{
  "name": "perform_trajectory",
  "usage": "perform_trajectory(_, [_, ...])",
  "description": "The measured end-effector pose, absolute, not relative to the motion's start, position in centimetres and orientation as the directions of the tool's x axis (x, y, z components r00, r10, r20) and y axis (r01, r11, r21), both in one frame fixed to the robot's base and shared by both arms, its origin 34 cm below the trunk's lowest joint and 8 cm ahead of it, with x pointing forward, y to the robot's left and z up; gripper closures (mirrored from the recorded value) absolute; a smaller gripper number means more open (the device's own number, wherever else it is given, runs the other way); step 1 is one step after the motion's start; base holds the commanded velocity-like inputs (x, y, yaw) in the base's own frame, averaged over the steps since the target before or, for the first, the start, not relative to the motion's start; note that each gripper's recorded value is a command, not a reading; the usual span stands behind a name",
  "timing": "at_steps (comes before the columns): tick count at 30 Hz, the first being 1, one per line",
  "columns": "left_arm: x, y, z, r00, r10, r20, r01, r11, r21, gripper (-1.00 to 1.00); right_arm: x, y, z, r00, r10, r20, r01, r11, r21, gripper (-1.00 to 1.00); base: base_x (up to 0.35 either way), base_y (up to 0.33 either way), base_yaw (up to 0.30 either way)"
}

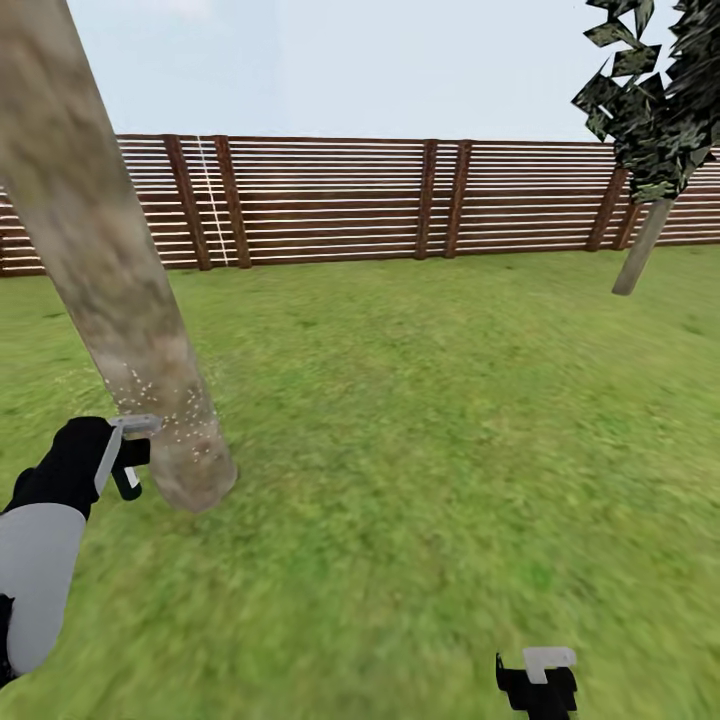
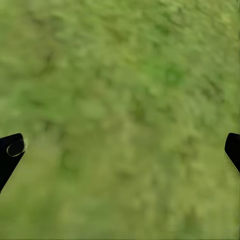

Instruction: In the garden, pick up the pesticide atomizer on the floor and spray pesticide onto both trees until each tree trunk is fully covered.

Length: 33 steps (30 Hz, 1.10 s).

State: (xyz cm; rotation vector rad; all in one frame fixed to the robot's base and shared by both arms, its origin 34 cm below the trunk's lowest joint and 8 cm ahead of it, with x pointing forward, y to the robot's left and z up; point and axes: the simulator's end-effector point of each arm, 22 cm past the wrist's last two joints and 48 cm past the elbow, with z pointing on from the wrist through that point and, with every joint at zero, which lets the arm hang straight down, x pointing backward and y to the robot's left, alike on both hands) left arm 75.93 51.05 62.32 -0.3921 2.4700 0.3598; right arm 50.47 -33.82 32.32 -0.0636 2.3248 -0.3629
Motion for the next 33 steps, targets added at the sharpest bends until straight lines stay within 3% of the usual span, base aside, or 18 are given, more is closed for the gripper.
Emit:
perform_trajectory(12, [75.8,51.4,62.3,-0.773,-0.192,-0.604,-0.367,0.913,0.180,1.00,50.5,-34.0,32.3,-0.704,-0.156,-0.693,0.064,0.958,-0.280,-1.00,0.207,-0.194,0.007])
perform_trajectory(26, [73.7,50.4,58.7,-0.805,-0.202,-0.557,-0.360,0.913,0.190,1.00,50.5,-33.8,32.3,-0.704,-0.155,-0.693,0.063,0.958,-0.279,-1.00,0.129,-0.241,0.249])
perform_trajectory(33, [73.0,49.6,57.1,-0.823,-0.207,-0.529,-0.350,0.919,0.184,1.00,50.5,-33.8,32.3,-0.704,-0.155,-0.693,0.063,0.958,-0.279,-1.00,0.179,-0.133,0.035])
